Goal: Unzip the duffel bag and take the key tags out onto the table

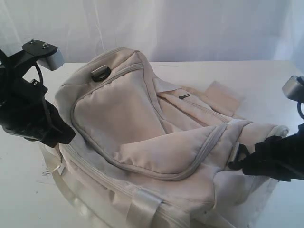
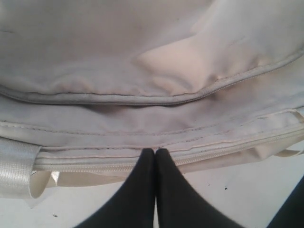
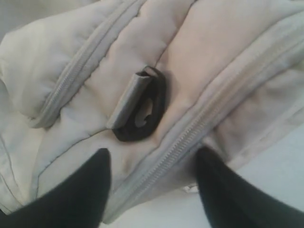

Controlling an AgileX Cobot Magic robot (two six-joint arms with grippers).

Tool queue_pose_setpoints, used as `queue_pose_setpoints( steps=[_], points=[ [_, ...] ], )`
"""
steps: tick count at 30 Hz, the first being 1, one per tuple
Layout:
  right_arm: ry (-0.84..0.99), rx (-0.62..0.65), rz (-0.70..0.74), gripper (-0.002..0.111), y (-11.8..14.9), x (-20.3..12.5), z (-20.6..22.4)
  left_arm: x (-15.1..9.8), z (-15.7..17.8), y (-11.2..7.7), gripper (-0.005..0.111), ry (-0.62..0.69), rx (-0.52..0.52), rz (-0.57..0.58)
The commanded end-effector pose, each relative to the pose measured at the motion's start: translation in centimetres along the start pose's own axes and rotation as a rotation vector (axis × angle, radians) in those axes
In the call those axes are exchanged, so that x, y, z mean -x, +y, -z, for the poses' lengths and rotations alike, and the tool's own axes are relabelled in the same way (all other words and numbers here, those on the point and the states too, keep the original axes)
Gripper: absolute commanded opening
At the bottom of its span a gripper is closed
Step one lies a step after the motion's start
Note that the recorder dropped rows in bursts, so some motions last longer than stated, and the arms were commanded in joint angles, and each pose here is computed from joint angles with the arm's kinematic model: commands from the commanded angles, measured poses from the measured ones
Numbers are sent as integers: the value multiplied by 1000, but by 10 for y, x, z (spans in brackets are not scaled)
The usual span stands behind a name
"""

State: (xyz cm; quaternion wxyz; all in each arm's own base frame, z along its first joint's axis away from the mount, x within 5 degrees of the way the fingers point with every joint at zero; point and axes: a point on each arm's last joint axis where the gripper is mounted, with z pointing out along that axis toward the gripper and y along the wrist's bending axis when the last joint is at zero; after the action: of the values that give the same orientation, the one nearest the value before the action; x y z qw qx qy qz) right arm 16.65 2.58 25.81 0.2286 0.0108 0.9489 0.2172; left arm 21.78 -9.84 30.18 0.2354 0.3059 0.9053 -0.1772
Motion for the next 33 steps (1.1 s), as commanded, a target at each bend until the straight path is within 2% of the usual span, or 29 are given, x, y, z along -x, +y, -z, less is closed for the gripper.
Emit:
queue_pose_setpoints(
  steps=[1, 4, 9, 12, 18, 21, 24, 26, 30, 33],
  points=[
    [-24, -19, 5, 76, -4, 8, -6, -2, -2, -3, 0, 12, -25, 12],
    [-29, -42, -28, 73, -11, 14, -16, -2, -2, -3, 0, 12, -25, 12],
    [50, -47, -72, 55, -20, 16, -35, -2, -2, -2, 0, 7, -22, 12],
    [110, -44, -94, 41, -25, 16, -45, 0, -2, -1, 0, -11, -11, 12],
    [148, -55, -27, 2, -23, 25, -40, 1, -1, 7, 0, -20, 79, -33],
    [163, -89, -11, 0, -25, 27, -37, 5, 1, 16, 0, -66, 180, 16],
    [171, -83, -12, 0, -24, 27, -36, 17, 12, 24, 0, -130, 276, 5],
    [180, -79, -20, 0, -24, 26, -36, 28, 24, 31, 0, -146, 294, 31],
    [188, -67, -29, 0, -23, 25, -36, 55, 39, 54, 0, -37, 261, 77],
    [192, -66, -29, 0, -23, 25, -36, 78, 36, 69, 0, 6, 136, 58]
  ],
)
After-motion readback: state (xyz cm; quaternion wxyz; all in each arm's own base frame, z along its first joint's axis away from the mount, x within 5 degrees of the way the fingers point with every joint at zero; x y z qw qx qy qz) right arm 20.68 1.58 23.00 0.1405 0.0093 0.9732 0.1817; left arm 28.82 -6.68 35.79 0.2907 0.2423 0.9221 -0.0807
